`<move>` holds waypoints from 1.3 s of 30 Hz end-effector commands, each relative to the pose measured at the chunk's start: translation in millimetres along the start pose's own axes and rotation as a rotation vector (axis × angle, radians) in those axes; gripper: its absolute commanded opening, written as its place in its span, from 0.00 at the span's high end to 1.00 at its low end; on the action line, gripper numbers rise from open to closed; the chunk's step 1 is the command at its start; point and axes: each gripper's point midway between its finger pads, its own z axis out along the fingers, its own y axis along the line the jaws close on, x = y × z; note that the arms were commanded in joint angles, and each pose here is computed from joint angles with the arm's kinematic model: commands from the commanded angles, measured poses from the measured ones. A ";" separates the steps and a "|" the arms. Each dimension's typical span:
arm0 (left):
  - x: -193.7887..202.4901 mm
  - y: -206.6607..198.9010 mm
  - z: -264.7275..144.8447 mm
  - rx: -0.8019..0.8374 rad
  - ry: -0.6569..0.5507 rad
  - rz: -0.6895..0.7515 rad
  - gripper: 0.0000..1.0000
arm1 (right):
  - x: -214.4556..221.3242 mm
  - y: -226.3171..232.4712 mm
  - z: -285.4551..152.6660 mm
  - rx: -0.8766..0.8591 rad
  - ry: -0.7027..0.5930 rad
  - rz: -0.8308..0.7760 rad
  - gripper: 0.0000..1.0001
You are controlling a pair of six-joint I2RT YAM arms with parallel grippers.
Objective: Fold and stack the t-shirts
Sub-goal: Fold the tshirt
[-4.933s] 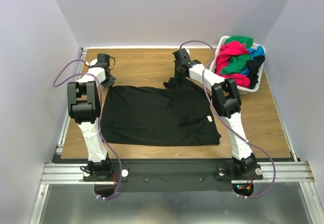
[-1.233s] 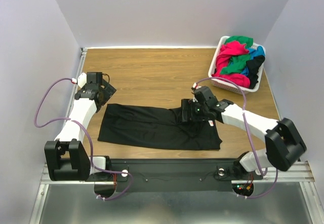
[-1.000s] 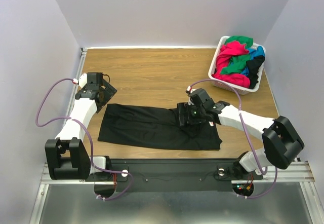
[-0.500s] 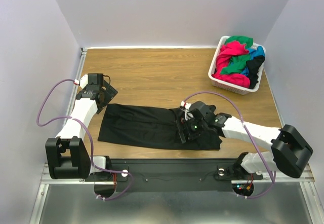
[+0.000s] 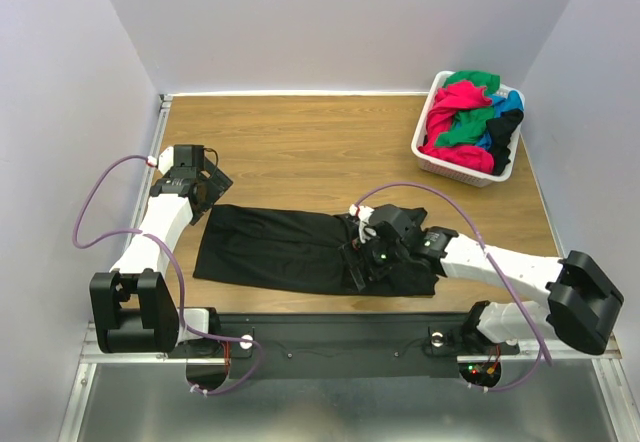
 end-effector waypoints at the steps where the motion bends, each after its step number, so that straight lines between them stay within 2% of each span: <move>1: -3.8 0.2 -3.5 0.006 -0.020 0.019 0.01 | -27.1 15.2 -13.0 -0.015 -0.044 -0.076 0.00; 5: -4.6 0.7 -4.3 0.003 -0.021 0.024 0.01 | -1.5 -17.0 -3.1 0.126 0.069 -0.050 0.00; 9: -6.4 -1.6 -6.4 0.011 -0.022 0.027 0.01 | -15.3 -39.2 -3.2 0.270 0.023 -0.042 0.00; 13: -8.0 -0.5 -8.2 0.004 -0.026 0.030 0.01 | -35.4 -27.8 -5.1 0.236 -0.007 -0.081 0.00; 18: -10.6 0.7 -10.2 -0.004 -0.036 0.031 0.01 | -41.0 -41.7 1.6 0.308 0.001 -0.096 0.00; 25: -8.7 0.0 -9.3 0.000 -0.026 0.032 0.01 | -54.0 -41.7 22.9 0.315 0.030 -0.089 0.00; 28: -9.4 1.1 -9.2 -0.004 -0.030 0.030 0.01 | -58.0 -20.7 29.5 0.209 0.041 -0.092 0.00; 35: -7.4 0.4 -6.6 -0.002 -0.024 0.032 0.01 | -31.3 20.0 38.6 0.060 0.091 -0.189 0.00; 39: -4.1 0.7 -2.8 -0.006 -0.009 0.035 0.01 | -13.2 14.5 49.4 0.099 0.136 -0.192 0.00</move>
